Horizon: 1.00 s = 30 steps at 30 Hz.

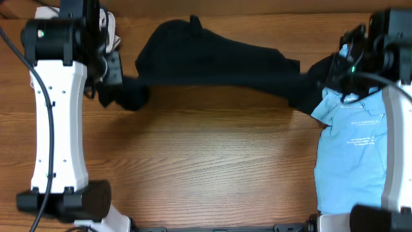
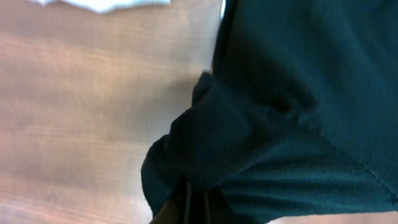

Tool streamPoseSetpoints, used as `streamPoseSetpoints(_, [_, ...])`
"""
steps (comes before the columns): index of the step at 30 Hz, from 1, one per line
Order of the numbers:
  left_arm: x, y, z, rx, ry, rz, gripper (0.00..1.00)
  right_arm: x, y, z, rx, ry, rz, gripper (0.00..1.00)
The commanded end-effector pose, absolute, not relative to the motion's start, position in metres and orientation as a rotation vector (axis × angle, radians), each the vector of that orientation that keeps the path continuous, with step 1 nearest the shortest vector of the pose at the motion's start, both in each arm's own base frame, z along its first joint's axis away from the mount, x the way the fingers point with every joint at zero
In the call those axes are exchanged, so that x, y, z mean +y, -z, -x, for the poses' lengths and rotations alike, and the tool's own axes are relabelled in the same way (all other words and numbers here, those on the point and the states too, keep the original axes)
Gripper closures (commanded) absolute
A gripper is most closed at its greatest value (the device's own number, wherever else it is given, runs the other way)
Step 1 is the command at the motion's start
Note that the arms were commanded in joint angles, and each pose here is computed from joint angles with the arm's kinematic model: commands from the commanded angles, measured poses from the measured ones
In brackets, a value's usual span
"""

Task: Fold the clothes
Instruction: 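Grasp the t-shirt's near hem corners with both grippers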

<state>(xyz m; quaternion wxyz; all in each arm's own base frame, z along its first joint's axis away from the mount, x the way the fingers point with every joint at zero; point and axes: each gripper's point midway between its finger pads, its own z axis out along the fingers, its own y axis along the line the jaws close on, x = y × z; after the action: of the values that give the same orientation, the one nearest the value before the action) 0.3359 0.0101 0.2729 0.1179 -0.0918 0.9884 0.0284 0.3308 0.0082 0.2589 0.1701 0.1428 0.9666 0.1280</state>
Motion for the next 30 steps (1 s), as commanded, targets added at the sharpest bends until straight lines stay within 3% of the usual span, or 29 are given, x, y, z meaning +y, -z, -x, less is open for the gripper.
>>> streamPoseSetpoints(1, [0.022, -0.249, -0.309, 2.960, -0.141, 0.354, 0.95, -0.007, -0.235, -0.297, 2.759, -0.251, -0.547, 0.96])
streamPoseSetpoints(12, [0.012, -0.177, -0.236, 3.065, -0.144, 0.553, 0.96, 0.005, -0.154, -0.192, 2.862, -0.266, -0.876, 0.96])
streamPoseSetpoints(18, [0.013, -0.163, -0.209, 3.044, -0.154, 0.679, 0.96, 0.010, -0.157, -0.182, 2.825, -0.312, -0.987, 0.96])
streamPoseSetpoints(30, [0.013, -0.158, -0.194, 2.999, -0.144, 0.774, 0.96, 0.014, -0.132, -0.147, 2.884, -0.276, -1.268, 0.96])
